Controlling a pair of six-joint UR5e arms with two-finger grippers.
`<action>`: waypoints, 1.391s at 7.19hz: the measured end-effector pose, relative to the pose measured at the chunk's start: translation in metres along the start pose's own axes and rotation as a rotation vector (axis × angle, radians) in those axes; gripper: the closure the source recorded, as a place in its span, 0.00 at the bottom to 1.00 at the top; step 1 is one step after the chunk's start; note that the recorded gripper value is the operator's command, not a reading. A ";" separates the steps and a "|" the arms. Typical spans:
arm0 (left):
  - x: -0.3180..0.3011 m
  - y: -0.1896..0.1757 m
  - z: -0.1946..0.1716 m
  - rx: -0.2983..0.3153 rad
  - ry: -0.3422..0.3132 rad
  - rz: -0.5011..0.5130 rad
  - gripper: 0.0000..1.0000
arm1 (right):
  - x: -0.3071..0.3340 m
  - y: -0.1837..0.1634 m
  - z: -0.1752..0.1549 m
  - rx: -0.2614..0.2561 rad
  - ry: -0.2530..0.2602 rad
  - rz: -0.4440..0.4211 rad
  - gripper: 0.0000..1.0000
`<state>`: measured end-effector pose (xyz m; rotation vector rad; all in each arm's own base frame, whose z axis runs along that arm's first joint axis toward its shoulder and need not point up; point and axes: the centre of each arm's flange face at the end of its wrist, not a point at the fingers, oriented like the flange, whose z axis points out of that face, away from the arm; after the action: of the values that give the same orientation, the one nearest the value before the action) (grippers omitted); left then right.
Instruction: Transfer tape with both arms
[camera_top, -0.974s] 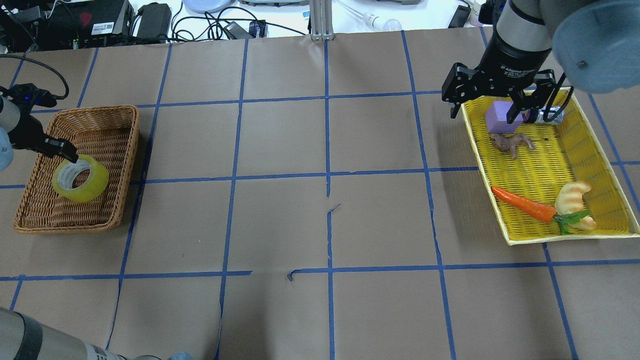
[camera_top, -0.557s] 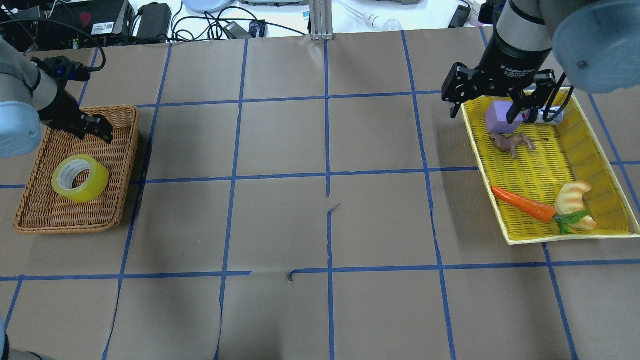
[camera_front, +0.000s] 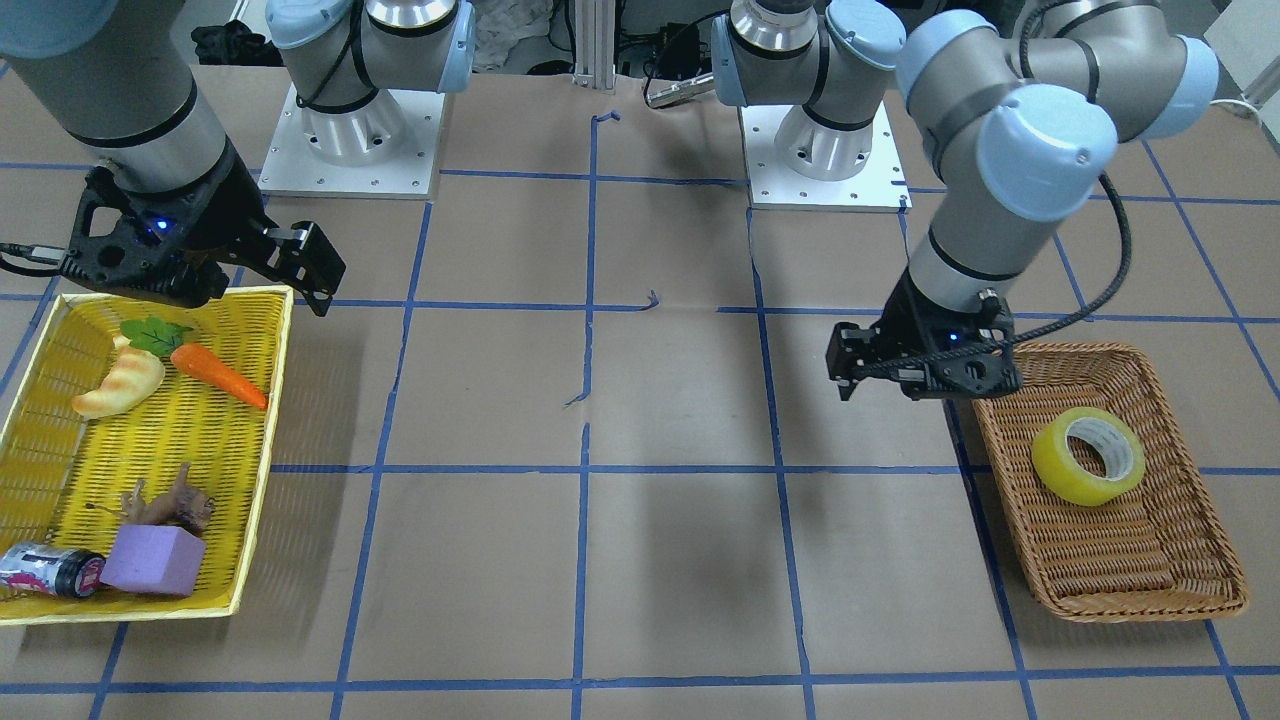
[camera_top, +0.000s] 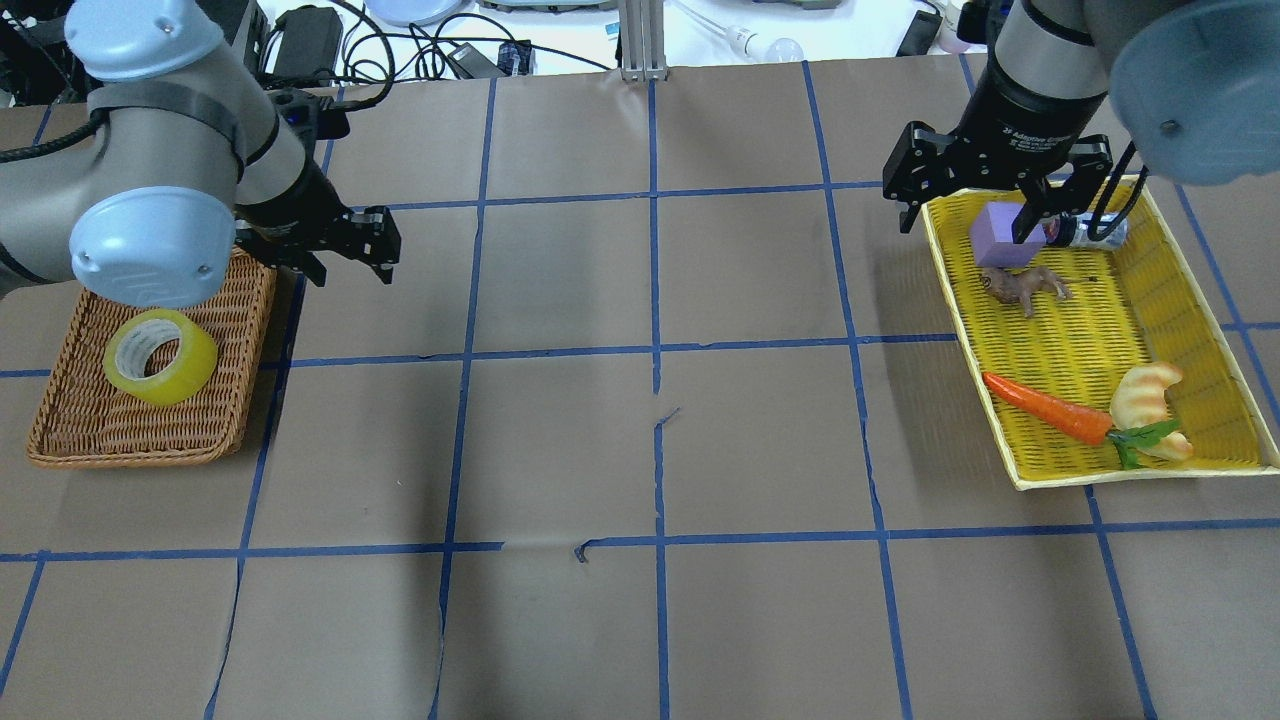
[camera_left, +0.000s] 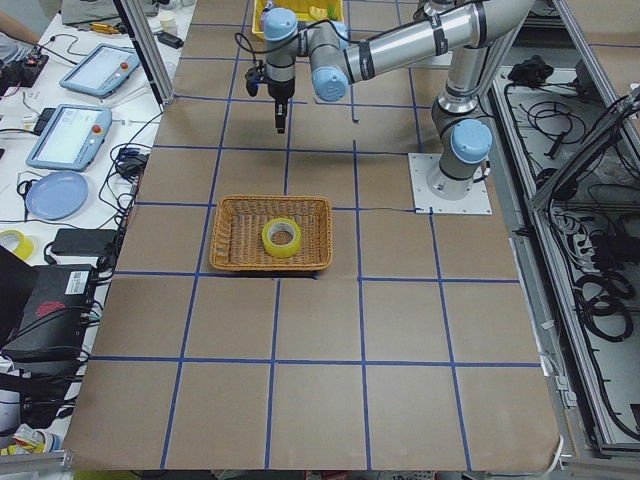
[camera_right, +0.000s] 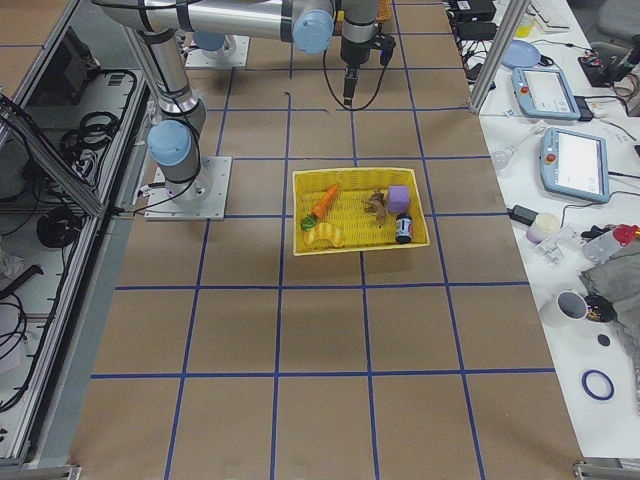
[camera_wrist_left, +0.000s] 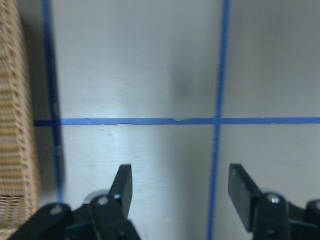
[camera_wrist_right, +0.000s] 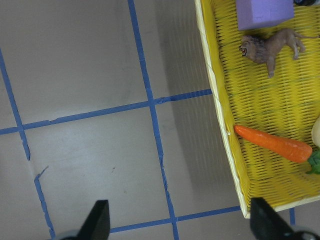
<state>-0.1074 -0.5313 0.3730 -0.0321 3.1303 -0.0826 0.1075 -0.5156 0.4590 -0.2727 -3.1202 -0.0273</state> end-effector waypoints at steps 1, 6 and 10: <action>0.025 0.016 -0.015 -0.004 0.004 0.004 0.00 | 0.000 0.002 -0.005 0.008 -0.003 -0.004 0.00; 0.046 0.042 -0.126 -0.102 0.025 0.018 0.00 | -0.006 0.012 -0.007 -0.019 -0.011 -0.023 0.00; 0.044 0.037 -0.125 -0.139 0.021 0.016 0.00 | -0.007 0.013 -0.006 -0.022 -0.010 -0.025 0.00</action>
<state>-0.1533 -0.4892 0.4957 -0.0074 3.1511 0.1359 0.1163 -0.5039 0.4647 -0.2342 -3.1354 -0.0613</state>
